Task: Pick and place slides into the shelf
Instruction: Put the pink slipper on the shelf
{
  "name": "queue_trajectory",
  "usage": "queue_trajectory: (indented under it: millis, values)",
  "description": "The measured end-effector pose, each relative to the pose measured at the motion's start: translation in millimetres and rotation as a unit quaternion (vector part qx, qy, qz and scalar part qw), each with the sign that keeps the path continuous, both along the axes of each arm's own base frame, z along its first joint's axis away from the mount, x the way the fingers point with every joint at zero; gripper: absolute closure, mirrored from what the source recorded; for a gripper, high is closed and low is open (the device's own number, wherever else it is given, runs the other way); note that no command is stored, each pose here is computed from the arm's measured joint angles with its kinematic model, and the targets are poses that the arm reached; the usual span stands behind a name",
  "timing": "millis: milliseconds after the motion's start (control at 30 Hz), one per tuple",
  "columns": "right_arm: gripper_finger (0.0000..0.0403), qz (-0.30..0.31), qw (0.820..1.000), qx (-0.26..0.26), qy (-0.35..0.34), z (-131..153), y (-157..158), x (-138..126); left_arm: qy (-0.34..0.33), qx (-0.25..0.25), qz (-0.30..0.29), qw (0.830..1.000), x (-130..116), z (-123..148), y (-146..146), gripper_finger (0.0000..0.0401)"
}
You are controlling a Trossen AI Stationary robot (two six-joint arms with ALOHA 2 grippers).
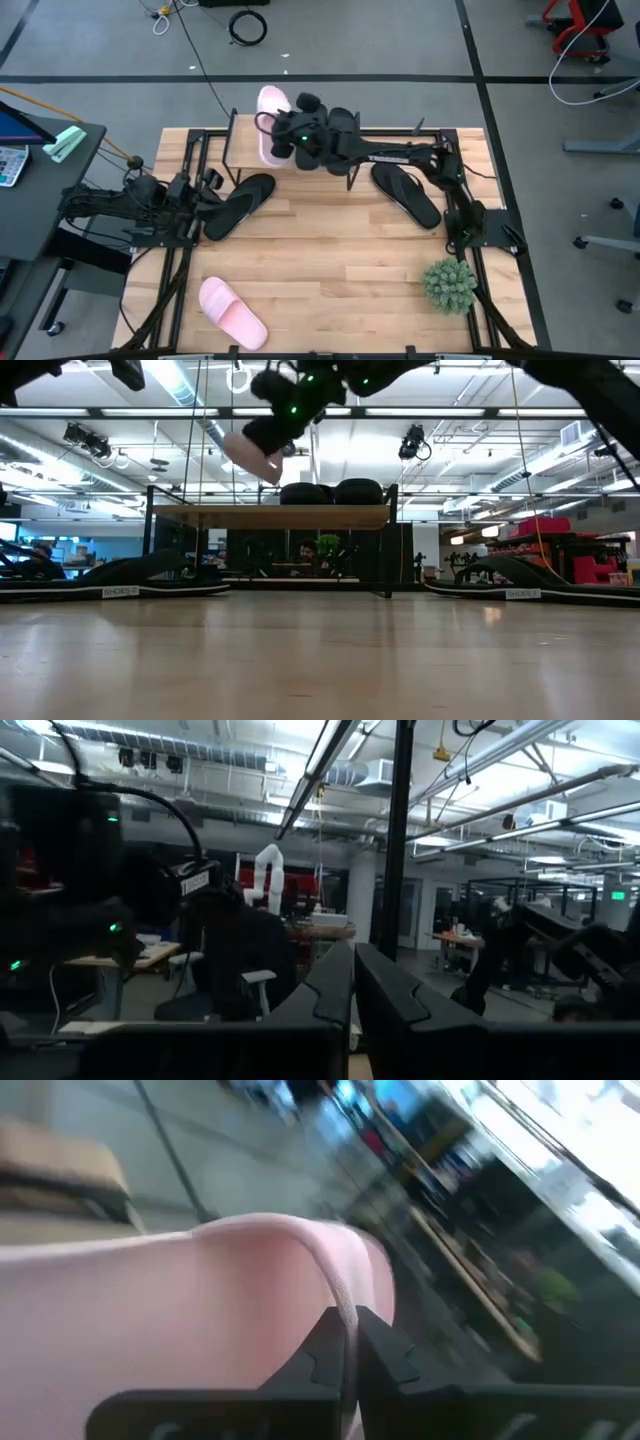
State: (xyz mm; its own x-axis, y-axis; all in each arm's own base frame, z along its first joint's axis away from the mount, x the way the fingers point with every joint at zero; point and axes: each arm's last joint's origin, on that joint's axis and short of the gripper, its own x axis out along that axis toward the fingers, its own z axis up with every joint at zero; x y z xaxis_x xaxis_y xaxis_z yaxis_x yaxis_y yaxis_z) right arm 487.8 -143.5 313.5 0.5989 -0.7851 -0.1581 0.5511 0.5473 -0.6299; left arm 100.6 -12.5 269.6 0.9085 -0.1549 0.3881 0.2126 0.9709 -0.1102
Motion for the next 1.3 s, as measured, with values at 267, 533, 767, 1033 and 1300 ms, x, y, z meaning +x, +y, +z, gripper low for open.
queue_trajectory:
  millis: [267, 533, 767, 1033, 1300]
  values:
    - [0.0391, -0.048, 0.997, -0.006, 0.052, -16, -12, 5, 0.033, 0.003, 0.000, 0.999, 2, -6, 0, 0.0394]
    - [0.0389, -0.044, 0.996, 0.008, 0.073, -20, -11, 3, 0.038, -0.025, -0.011, 0.999, 2, -6, 0, 0.0378]
    - [0.0371, -0.019, 0.995, 0.011, 0.093, -23, -10, 3, 0.039, -0.034, -0.014, 0.999, 2, -6, 0, 0.0385]
    - [0.0327, -0.011, 0.995, 0.011, 0.103, -24, -10, 3, 0.039, -0.033, -0.014, 0.999, 2, -6, 0, 0.0389]
    - [0.0293, -0.011, 0.995, 0.012, 0.100, -24, -10, 3, 0.039, -0.033, -0.014, 0.999, 2, -6, 0, 0.0381]
